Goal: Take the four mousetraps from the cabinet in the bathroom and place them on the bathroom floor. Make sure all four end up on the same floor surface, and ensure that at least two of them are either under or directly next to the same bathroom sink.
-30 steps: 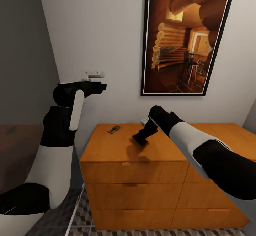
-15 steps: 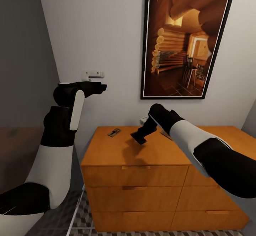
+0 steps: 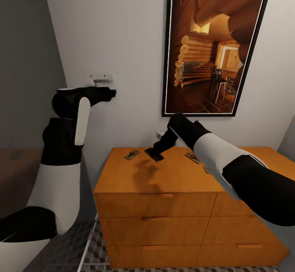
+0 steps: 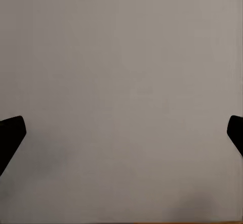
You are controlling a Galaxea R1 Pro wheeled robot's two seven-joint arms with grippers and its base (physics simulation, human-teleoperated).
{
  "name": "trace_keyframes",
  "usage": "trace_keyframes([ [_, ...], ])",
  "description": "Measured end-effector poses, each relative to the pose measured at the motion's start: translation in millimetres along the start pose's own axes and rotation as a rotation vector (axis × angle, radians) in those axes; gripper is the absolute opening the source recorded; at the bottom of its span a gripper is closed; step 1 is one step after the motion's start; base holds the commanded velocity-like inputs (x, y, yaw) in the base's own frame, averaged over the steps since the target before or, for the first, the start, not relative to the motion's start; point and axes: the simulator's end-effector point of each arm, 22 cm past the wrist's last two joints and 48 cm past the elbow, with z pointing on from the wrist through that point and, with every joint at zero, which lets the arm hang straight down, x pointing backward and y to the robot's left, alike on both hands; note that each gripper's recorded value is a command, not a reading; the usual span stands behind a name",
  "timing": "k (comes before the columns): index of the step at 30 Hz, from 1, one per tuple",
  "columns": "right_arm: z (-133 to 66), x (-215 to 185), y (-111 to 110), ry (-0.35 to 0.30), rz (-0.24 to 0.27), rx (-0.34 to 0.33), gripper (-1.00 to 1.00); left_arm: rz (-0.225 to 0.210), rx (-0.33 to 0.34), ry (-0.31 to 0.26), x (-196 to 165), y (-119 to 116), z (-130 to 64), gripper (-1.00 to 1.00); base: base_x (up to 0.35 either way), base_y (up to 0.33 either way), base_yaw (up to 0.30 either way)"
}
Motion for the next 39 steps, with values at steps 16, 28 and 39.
trace_keyframes([
  [16,-32.3,-28,-8,-0.042,-0.034,0.043,-1.00,-0.052,-0.020,-0.118,-53,19,-22.0,1.00,0.000,0.000,0.000],
  [28,-32.3,-28,-8,-0.042,-0.034,0.043,-1.00,-0.052,-0.020,-0.118,-53,19,-22.0,1.00,0.000,0.000,0.000],
  [39,-47.2,-40,-20,-0.080,-0.003,0.063,-1.00,-0.021,-0.015,-0.039,-18,12,-6.2,1.00,0.000,0.000,0.000],
])
